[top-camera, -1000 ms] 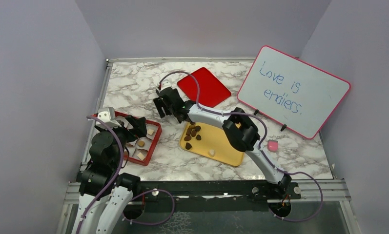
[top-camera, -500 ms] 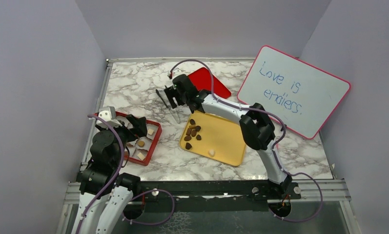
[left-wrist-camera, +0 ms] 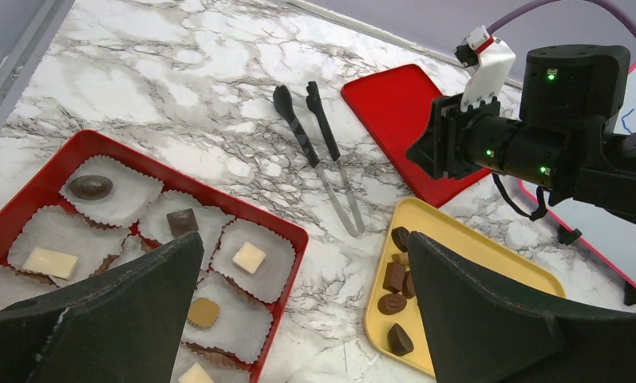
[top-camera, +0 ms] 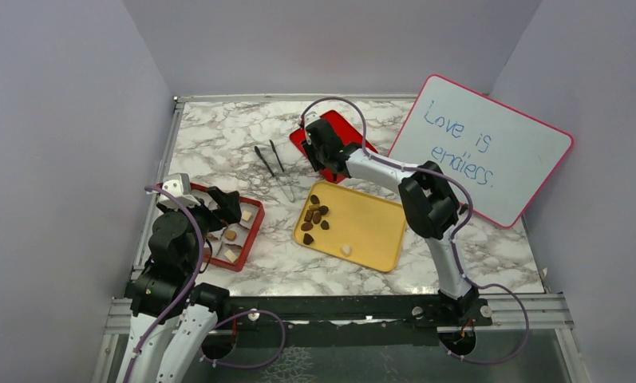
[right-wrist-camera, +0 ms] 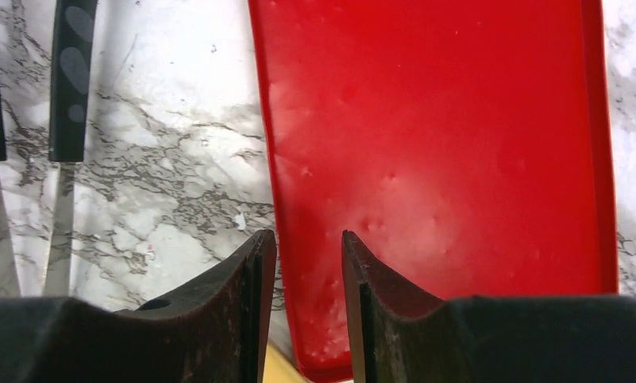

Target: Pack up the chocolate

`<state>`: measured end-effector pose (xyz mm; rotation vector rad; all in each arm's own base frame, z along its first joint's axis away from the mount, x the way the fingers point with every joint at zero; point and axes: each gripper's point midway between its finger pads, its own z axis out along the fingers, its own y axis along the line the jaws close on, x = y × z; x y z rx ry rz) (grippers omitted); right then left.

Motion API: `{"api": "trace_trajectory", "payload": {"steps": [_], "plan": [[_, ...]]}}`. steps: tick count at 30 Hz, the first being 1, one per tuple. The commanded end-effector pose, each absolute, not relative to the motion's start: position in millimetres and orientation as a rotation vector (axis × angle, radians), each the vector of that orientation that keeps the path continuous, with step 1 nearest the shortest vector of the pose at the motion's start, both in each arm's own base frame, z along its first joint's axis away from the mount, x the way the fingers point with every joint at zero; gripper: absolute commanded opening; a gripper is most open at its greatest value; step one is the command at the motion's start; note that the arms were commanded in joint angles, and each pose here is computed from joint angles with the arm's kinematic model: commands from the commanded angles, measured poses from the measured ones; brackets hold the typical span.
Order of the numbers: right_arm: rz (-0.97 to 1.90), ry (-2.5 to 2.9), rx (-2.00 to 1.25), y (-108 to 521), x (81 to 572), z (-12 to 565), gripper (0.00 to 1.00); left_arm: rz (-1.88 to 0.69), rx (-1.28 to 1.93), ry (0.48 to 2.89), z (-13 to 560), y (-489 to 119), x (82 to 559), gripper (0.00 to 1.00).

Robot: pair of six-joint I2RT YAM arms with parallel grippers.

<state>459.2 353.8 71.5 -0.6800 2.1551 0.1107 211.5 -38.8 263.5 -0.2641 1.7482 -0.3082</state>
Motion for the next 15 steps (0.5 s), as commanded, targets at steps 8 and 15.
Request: {"api": "trace_trajectory", "payload": {"steps": [8, 15], "plan": [[0.116, 2.162, -0.702, 351, 472, 58, 0.35, -0.304, -0.277, 1.739, 262, -38, 214, 0.99], [0.170, 2.199, -0.725, 359, 466, 40, 0.32, -0.299, -0.277, 1.745, 261, -38, 215, 0.99]]}}
